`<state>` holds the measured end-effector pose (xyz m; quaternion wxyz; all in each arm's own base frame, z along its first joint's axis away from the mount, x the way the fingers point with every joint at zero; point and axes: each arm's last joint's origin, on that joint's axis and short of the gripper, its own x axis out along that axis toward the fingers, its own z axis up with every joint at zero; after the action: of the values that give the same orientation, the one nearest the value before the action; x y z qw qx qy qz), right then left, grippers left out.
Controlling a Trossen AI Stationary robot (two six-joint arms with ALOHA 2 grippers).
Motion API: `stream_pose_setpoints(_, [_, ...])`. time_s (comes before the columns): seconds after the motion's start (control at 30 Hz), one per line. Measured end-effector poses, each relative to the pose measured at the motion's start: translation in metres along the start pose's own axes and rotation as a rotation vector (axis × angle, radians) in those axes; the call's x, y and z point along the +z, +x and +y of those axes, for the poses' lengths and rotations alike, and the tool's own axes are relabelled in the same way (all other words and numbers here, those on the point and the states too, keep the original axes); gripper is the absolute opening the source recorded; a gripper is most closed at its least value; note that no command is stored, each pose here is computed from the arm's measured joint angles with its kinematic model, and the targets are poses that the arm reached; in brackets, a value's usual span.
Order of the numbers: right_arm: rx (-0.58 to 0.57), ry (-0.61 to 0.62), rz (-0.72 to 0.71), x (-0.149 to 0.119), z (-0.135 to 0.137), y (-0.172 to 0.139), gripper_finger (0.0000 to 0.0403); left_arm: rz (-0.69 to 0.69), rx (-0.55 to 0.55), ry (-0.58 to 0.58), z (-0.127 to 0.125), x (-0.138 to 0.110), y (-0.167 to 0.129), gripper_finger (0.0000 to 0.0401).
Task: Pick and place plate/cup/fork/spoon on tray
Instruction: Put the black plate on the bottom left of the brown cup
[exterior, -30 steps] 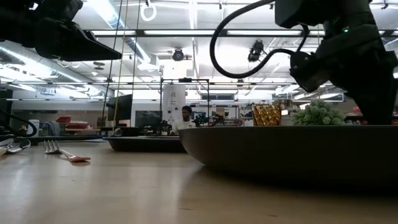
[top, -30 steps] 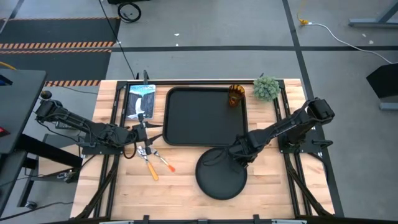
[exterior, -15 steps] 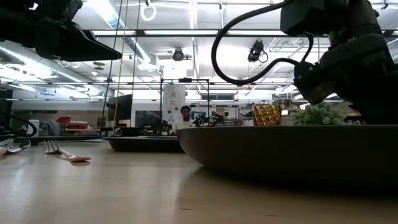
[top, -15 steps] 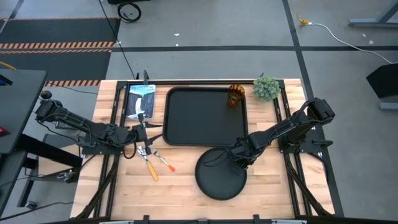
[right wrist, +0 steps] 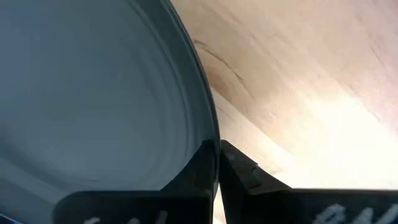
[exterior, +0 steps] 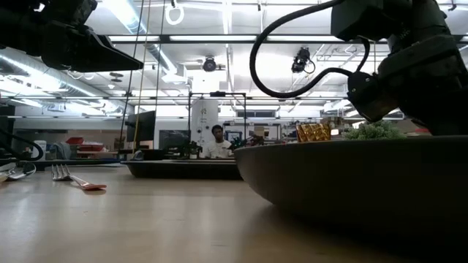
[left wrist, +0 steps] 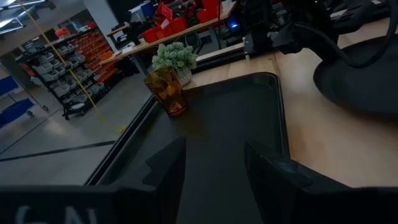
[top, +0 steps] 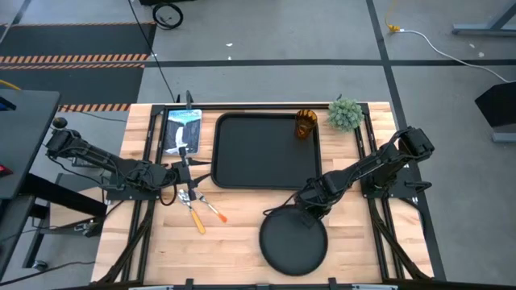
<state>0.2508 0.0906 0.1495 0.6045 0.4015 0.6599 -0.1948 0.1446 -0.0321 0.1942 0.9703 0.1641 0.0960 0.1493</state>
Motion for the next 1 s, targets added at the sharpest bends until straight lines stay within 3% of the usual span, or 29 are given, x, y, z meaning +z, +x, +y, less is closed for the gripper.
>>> stream_pose_setpoints(0.3, [0.063,0.041,-0.076,0.019,0.005,-0.010,0.0009,0.000,0.000,-0.002,0.000,0.000,0.000,0.0172])
stream_pose_setpoints(0.57, [-0.035,-0.029,-0.130,0.037,0.016,-0.062,0.0009,0.000,-0.001,-0.027,0.000,0.000,0.000,0.0172])
stream_pose_setpoints(0.67, [-0.015,-0.058,-0.154,0.047,0.012,-0.082,0.0009,0.000,-0.001,-0.034,0.000,0.000,0.000,0.0172])
stream_pose_setpoints(0.8, [0.024,-0.056,-0.216,0.060,-0.006,-0.106,0.0009,-0.001,-0.005,-0.037,0.000,0.000,0.000,0.0172])
stream_pose_setpoints(1.0, [0.018,0.056,-0.283,0.069,-0.051,-0.120,0.0009,-0.001,-0.005,-0.037,0.000,0.000,0.000,0.0172])
